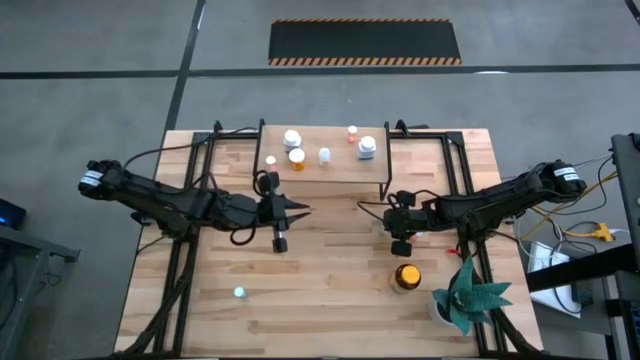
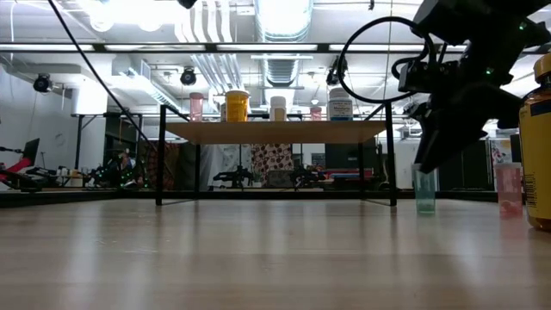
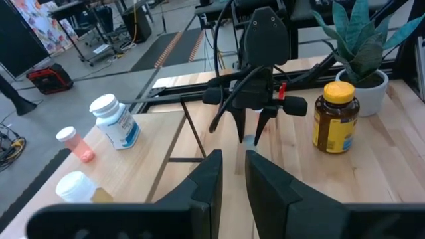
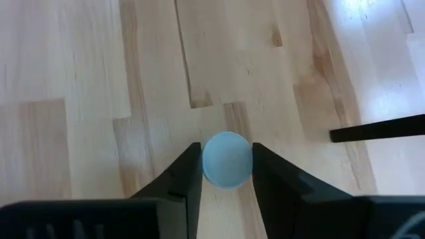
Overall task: Pick and place medicine bottles onto shelf by color
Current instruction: Put the right blue pill bottle on the shelf
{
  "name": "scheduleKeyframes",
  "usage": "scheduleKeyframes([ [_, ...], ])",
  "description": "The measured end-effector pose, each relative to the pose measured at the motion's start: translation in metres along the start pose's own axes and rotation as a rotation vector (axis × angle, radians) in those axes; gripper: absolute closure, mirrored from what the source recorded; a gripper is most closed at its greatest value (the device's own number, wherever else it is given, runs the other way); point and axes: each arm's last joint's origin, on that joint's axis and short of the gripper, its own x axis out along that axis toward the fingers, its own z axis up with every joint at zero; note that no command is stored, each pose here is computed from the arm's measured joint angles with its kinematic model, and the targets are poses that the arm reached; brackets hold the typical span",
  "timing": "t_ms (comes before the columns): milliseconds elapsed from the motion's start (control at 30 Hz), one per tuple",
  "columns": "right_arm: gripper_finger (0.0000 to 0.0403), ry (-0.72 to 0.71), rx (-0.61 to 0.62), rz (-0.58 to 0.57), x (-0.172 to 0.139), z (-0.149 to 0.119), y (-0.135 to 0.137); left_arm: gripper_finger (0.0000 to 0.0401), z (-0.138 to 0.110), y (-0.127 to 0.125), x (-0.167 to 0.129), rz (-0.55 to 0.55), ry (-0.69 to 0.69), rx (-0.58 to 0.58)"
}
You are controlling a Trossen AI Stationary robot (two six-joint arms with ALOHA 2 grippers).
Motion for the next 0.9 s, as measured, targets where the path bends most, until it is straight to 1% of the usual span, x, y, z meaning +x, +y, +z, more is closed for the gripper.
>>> scheduleKeyframes([
  [167, 0.0286, -0.016, 0.004, 0.008, -0.005, 0.008, 0.0, 0.0354, -0.003, -0.001, 0.001, 0.001, -0.004, -0.002],
  [400, 0.0301, -0.015, 0.005, 0.033, -0.023, 0.029, 0.001, 0.0354, -0.004, -0.002, 0.001, 0.001, -0.003, 0.011],
  [500, 0.0302, -0.029, 0.009, 0.064, -0.032, 0.039, 0.001, 0.0354, -0.013, -0.004, 0.003, -0.001, -0.001, 0.031],
  [767, 0.03, -0.055, 0.02, 0.124, -0.064, 0.068, 0.0, 0.0354, -0.035, -0.003, -0.001, 0.005, -0.058, 0.003],
  [900, 0.03, -0.095, 0.012, 0.132, -0.084, 0.087, -0.001, 0.0354, -0.04, 0.002, -0.01, 0.014, -0.126, 0.004],
])
